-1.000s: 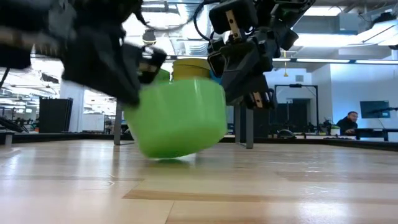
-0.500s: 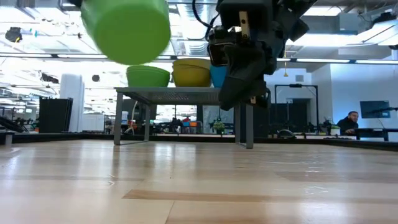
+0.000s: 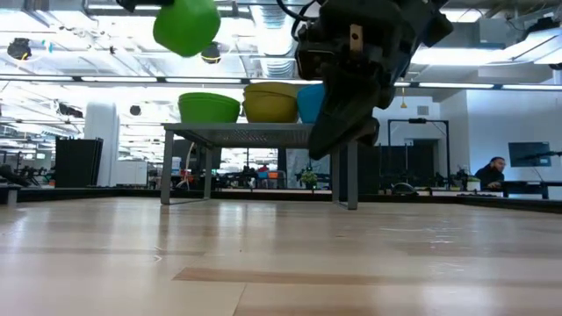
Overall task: Pick & Place Mini bowls
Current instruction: Stack the green bowl on top of the other green bowls on the shelf, then stack the blue bowl on top of the other blue bowls on the shelf
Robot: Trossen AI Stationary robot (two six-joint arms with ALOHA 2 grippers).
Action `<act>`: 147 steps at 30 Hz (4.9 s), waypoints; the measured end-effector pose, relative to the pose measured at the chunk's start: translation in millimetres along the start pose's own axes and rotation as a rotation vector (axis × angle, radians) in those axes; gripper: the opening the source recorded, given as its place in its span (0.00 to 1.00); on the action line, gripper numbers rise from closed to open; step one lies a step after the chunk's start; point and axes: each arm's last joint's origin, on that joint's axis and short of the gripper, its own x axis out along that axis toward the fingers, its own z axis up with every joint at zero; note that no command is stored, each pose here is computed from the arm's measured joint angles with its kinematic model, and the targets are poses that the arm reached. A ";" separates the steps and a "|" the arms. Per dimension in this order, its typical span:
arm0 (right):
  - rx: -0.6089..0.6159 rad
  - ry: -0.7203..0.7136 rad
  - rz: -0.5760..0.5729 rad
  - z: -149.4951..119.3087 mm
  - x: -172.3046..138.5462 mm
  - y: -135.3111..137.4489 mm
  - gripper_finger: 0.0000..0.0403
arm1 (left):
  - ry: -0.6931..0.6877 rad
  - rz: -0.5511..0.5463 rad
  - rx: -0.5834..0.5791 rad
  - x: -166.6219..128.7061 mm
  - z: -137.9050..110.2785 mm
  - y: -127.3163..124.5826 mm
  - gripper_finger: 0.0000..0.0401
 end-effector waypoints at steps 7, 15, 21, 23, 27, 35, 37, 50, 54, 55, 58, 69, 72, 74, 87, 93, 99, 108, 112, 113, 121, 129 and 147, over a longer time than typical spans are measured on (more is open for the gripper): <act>-0.030 -0.010 -0.016 3.9 -0.9 -7.7 0.13 | 0.117 0.097 -0.018 29.3 -12.8 32.1 0.02; -0.012 -0.015 -0.027 7.3 -1.8 -15.3 0.13 | 0.201 0.116 0.034 46.2 9.3 48.6 0.02; -0.002 -0.019 -0.032 9.4 -2.5 -19.5 0.13 | 0.308 0.026 -0.005 59.1 13.3 49.7 0.02; -0.002 -0.019 -0.033 9.4 -2.5 -19.5 0.13 | 0.328 0.028 0.013 63.4 10.9 50.7 0.02; -0.002 -0.019 -0.032 9.4 -2.5 -19.4 0.13 | 0.357 0.039 -0.001 70.1 6.2 56.1 0.02; -0.008 -0.017 -0.029 8.2 -2.1 -16.9 0.13 | 0.403 0.073 -0.026 73.2 -1.2 67.2 0.02; -0.011 -0.015 -0.027 7.5 -1.9 -15.6 0.13 | 0.429 0.069 -0.027 72.4 -3.9 67.8 0.02; -0.031 -0.010 -0.012 3.8 -0.8 -7.4 0.13 | 0.452 0.043 -0.025 81.0 -9.0 63.3 0.02; -0.031 -0.013 -0.011 4.2 -0.8 -7.6 0.13 | 0.501 0.030 0.014 90.2 -16.9 59.3 0.02; -0.031 -0.013 -0.012 4.2 -0.8 -7.6 0.13 | 0.496 0.033 0.014 90.9 -16.6 59.4 0.02; -0.031 -0.013 -0.012 4.2 -0.8 -7.6 0.13 | 0.507 0.037 0.011 92.9 -18.5 61.3 0.02; -0.030 -0.013 -0.012 4.3 -0.8 -7.9 0.13 | 0.528 0.034 -0.026 96.5 -24.8 70.3 0.04; -0.030 -0.013 -0.012 4.3 -0.8 -7.9 0.13 | 0.538 0.030 -0.023 99.2 -26.2 69.4 0.08; -0.030 -0.013 -0.012 4.3 -0.8 -7.9 0.13 | 0.549 0.024 -0.020 101.1 -27.6 68.6 0.11; -0.030 -0.013 -0.012 4.3 -0.8 -7.9 0.13 | 0.513 0.033 -0.021 101.2 -23.8 68.4 0.26; 0.007 -0.027 -0.037 5.0 -0.9 -9.2 0.13 | 0.454 0.014 -0.005 94.2 -14.0 60.0 0.27; 0.028 -0.045 -0.070 7.9 -1.7 -15.1 0.13 | 0.416 -0.023 -0.026 89.1 -5.9 45.3 0.27; -0.101 -0.131 -0.030 16.5 -2.2 -10.5 0.12 | 0.343 -0.218 -0.015 80.8 6.9 9.7 0.27; -0.077 -0.174 0.005 20.8 -2.9 -8.0 0.11 | 0.332 -0.269 -0.052 74.2 12.0 -8.1 0.27; -0.076 -0.170 0.013 20.6 -2.9 -7.7 0.11 | 0.331 -0.283 -0.055 72.4 12.8 -12.8 0.27; -0.110 -0.095 0.072 12.1 -1.2 0.4 0.16 | 0.385 -0.381 -0.131 63.5 -16.5 -60.9 0.27; -0.095 -0.070 0.081 6.2 -0.1 8.1 0.26 | 0.245 -0.404 -0.169 63.3 -35.5 -89.2 0.27; 0.013 0.261 0.142 -34.6 -2.3 39.2 0.44 | 0.186 -0.376 -0.208 67.4 -57.1 -95.3 0.27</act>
